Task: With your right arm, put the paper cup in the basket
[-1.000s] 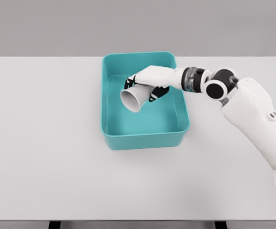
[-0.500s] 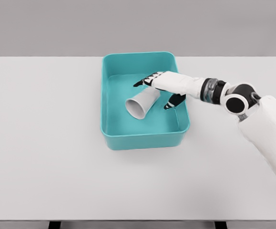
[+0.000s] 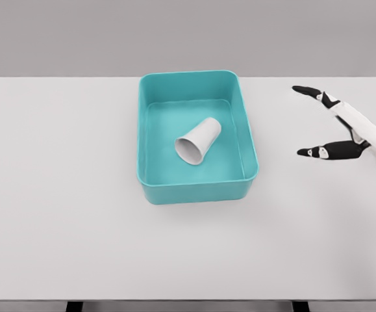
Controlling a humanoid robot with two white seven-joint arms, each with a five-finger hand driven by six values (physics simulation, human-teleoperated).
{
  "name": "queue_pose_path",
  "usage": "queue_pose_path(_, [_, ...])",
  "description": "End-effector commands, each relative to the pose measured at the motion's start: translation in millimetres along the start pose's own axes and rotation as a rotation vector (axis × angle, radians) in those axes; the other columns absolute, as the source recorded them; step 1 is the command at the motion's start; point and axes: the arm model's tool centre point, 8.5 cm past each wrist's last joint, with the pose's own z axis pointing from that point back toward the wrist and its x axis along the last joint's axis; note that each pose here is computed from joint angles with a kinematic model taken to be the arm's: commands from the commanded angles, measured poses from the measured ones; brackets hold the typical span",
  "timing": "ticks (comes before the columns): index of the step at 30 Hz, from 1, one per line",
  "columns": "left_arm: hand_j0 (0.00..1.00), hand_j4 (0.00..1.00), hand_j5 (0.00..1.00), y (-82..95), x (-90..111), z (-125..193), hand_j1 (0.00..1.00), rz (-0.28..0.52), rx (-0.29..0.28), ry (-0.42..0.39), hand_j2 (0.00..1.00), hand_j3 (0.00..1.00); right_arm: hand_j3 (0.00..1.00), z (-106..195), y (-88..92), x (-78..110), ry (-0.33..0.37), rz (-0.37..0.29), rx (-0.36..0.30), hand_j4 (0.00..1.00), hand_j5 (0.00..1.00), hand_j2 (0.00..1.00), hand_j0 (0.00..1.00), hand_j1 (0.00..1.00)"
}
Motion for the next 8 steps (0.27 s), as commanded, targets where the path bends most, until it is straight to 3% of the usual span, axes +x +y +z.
queue_pose_path(1, [1.0, 1.0, 1.0, 0.0, 0.2, 0.0, 1.0, 0.0, 0.0, 0.0, 1.0, 1.0, 1.0, 3.6, -9.7, 2.6, -0.005, 0.0, -0.028, 1.0, 1.0, 1.0, 1.0, 1.0])
queue_pose_path(8, [1.0, 1.0, 1.0, 0.1, 0.4, 0.0, 1.0, -0.006, 0.001, -0.001, 1.0, 1.0, 1.0, 3.2, -10.7, 0.2, 0.005, -0.005, -0.028, 1.0, 1.0, 1.0, 1.0, 1.0])
